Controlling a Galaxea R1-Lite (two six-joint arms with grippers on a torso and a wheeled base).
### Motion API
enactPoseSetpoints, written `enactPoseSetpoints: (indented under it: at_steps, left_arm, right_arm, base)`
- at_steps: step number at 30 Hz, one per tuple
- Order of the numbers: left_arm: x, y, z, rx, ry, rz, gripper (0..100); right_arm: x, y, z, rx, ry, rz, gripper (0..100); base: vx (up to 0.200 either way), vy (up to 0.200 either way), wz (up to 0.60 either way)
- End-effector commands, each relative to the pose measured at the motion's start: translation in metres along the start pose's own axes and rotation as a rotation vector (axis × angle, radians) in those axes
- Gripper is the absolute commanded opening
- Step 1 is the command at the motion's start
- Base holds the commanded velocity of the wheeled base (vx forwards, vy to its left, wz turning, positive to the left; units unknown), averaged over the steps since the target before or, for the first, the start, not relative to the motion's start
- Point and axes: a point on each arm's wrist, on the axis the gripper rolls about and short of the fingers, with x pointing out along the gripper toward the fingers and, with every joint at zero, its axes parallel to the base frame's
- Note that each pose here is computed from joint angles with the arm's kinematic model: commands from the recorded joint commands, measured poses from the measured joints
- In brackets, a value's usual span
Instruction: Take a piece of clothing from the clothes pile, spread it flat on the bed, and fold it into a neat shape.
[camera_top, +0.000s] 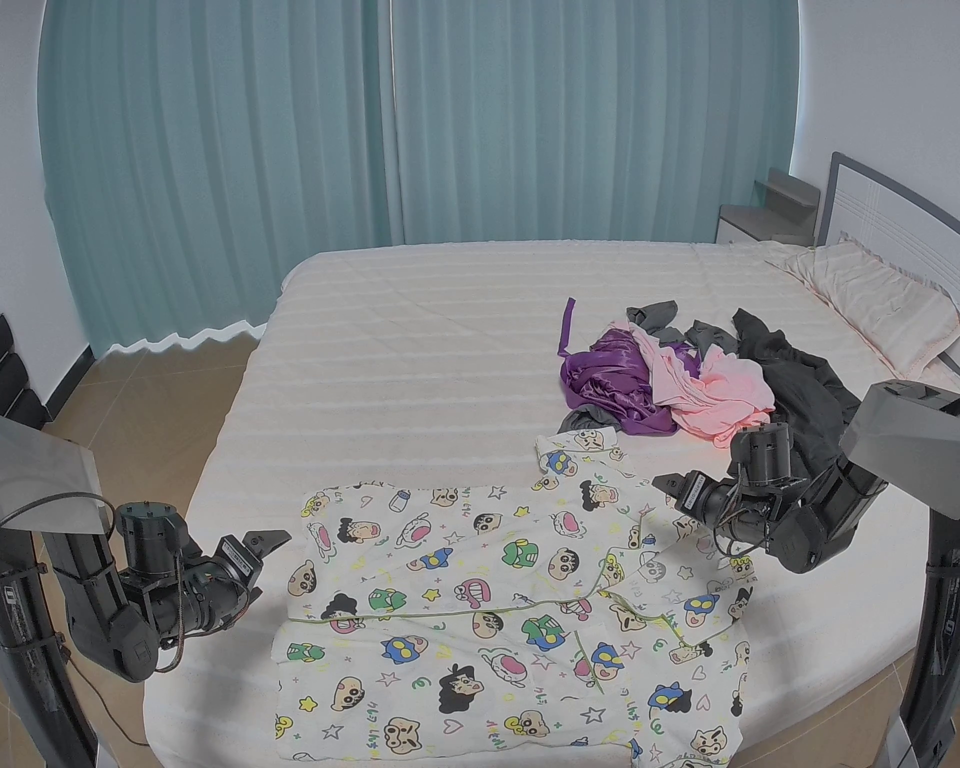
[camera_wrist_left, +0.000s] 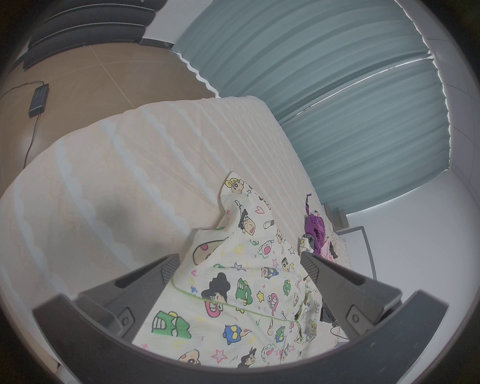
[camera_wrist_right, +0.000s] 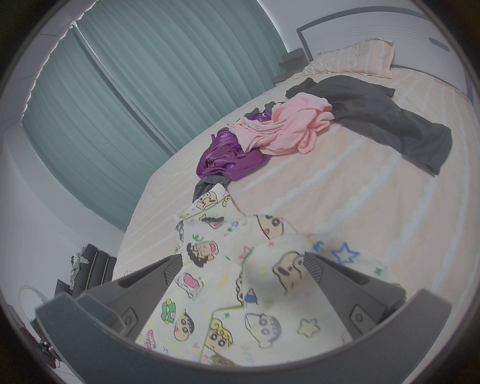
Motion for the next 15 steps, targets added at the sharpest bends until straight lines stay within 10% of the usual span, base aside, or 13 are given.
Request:
enactPoseSetpoints:
  at_steps: [1, 15]
  left_arm:
    - [0.001, 0.001, -0.004, 0.003, 0.011, 0.012, 100]
    - [0.010, 0.007, -0.010, 0.003, 0.033, 0.026, 100]
  right_arm:
    - [0.010, 0.015, 0.007, -0.006, -0.001, 0.021, 100]
    - [0.063, 0.023, 0.004, -0.005, 0.002, 0.028, 100]
  base:
    - [0.000, 0.000, 0.00]
    - [0.000, 0.000, 0.00]
